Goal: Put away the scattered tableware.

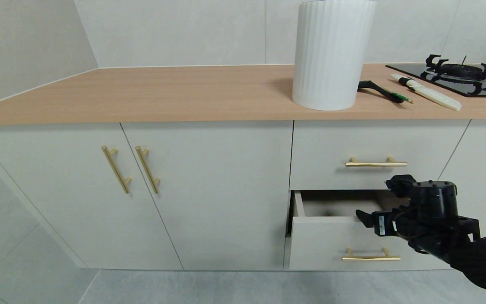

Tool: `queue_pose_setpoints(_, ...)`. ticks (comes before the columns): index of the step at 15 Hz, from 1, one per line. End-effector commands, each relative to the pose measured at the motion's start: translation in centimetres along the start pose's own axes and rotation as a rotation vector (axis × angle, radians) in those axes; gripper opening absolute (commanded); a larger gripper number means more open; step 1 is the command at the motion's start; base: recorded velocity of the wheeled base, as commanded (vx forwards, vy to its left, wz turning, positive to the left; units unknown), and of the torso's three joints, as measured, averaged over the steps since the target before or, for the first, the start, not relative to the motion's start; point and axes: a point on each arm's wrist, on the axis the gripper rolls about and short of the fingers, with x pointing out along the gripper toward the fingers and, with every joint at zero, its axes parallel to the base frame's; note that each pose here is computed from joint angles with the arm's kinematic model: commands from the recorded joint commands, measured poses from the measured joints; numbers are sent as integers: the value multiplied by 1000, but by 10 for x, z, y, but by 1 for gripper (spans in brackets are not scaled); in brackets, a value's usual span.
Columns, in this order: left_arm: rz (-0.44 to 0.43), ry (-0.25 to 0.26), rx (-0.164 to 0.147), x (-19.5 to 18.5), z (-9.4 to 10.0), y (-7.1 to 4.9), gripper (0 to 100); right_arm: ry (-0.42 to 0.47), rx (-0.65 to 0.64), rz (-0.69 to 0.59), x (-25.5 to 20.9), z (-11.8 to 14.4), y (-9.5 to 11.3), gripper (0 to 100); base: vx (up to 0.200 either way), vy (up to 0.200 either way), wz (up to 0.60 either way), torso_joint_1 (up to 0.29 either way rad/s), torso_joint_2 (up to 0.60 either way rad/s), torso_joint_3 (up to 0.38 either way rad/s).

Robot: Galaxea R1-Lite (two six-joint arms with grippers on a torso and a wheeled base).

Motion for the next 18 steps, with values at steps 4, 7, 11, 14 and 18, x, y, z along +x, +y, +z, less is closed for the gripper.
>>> queue_pose_setpoints(4,1,0,0,0,0,0,100,41,-34,37,-30,11,8,100,0,0,0,0,0,0)
queue_pose_setpoints(7,1,0,0,0,0,0,100,91,-52,42,-39,11,8,100,0,0,0,0,0,0)
queue_pose_setpoints(11,1,0,0,0,0,0,100,205,-86,57,-63,17,9,100,0,0,0,0,0,0)
queue_pose_setpoints(14,1,0,0,0,0,0,100,266,-113,66,-74,18,11,100,0,0,0,0,0,0)
queue_pose_setpoints(18,1,0,0,0,0,0,100,370,-203,84,-89,12,12,100,0,0,0,0,0,0)
